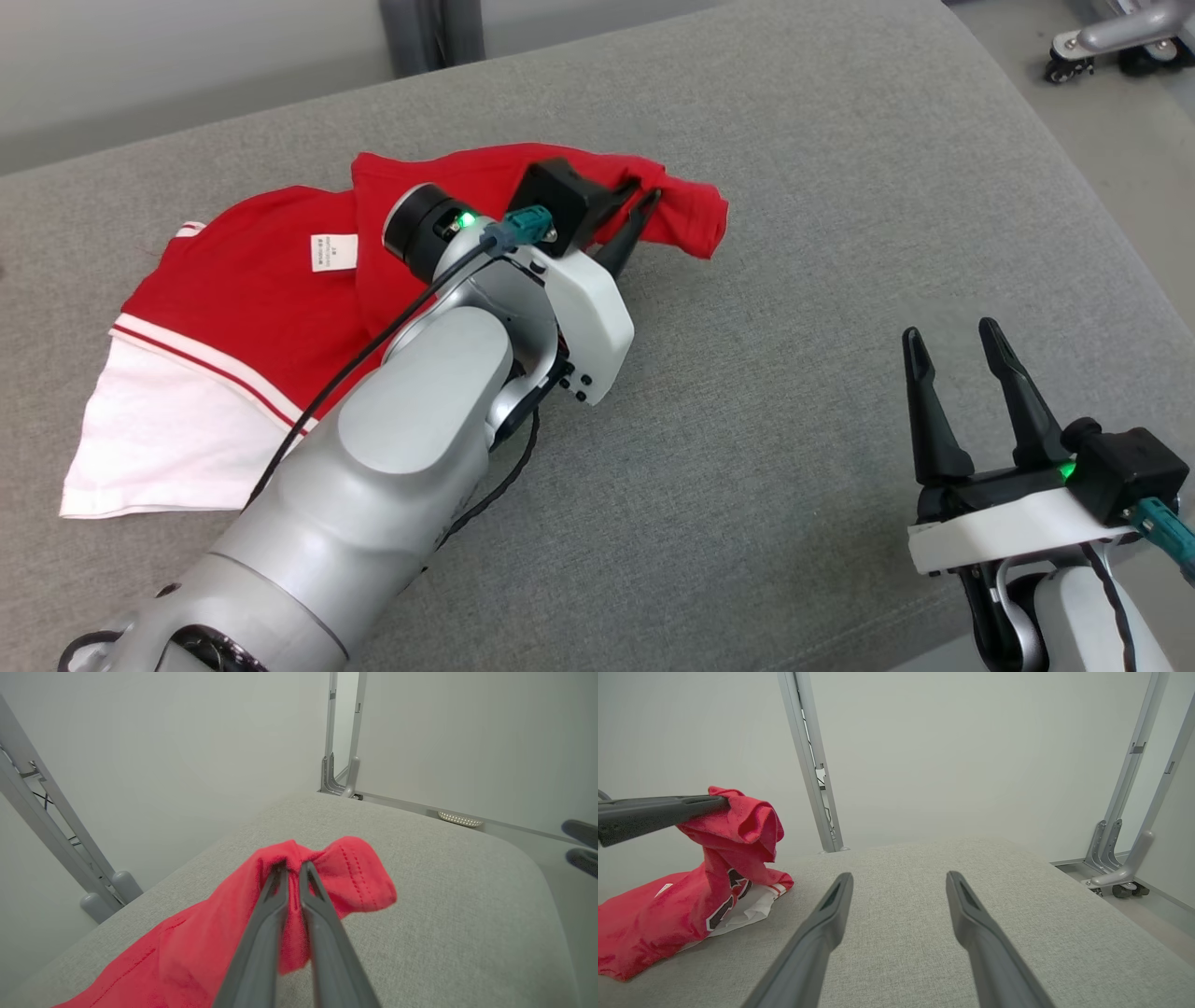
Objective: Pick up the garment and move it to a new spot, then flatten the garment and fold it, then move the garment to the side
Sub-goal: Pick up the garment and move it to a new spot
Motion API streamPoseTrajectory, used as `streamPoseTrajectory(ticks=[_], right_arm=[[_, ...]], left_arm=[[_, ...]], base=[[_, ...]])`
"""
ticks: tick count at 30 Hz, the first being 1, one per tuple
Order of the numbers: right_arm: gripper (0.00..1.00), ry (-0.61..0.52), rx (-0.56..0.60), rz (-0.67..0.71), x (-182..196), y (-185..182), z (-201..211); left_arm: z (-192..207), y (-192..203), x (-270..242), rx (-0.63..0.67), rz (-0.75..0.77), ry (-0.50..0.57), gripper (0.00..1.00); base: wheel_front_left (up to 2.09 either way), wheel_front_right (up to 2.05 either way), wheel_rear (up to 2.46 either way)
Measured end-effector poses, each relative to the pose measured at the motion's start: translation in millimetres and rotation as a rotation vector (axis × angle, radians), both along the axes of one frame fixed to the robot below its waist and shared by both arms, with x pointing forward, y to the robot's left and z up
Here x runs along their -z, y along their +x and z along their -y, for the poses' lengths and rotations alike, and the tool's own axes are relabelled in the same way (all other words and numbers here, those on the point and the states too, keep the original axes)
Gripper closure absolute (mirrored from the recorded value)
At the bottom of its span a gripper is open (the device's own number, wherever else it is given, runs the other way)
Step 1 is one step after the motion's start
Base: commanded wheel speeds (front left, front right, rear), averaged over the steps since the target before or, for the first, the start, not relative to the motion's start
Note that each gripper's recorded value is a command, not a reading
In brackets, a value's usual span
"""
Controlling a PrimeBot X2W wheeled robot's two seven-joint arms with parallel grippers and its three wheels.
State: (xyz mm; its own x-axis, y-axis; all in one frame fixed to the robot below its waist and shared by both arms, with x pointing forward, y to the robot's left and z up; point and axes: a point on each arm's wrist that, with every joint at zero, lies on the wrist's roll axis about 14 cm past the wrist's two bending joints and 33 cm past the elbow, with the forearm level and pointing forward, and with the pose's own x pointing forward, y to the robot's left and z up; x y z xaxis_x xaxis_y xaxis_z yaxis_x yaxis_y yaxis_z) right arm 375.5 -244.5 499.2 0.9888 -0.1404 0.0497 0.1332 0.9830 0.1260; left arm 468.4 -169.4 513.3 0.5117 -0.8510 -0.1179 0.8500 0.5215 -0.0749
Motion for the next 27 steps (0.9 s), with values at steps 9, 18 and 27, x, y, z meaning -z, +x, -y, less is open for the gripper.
streamPoseTrajectory(ticks=[9,18,27], right_arm=[[0.0,-0.001,-0.012,-0.018,8,8,-3],[0.0,-0.011,-0.105,0.022,-3,22,-33],[0.0,-0.02,-0.179,0.051,-12,25,-59]], left_arm=[[-10,2,19,-0.03,-0.003,0.005,0.0],[-68,10,22,-0.207,-0.005,-0.018,0.0],[-144,3,28,-0.434,-0.035,-0.044,0.0]], base=[[0.0,0.0,0.0],[0.0,0.0,0.0],[0.0,0.0,0.0]])
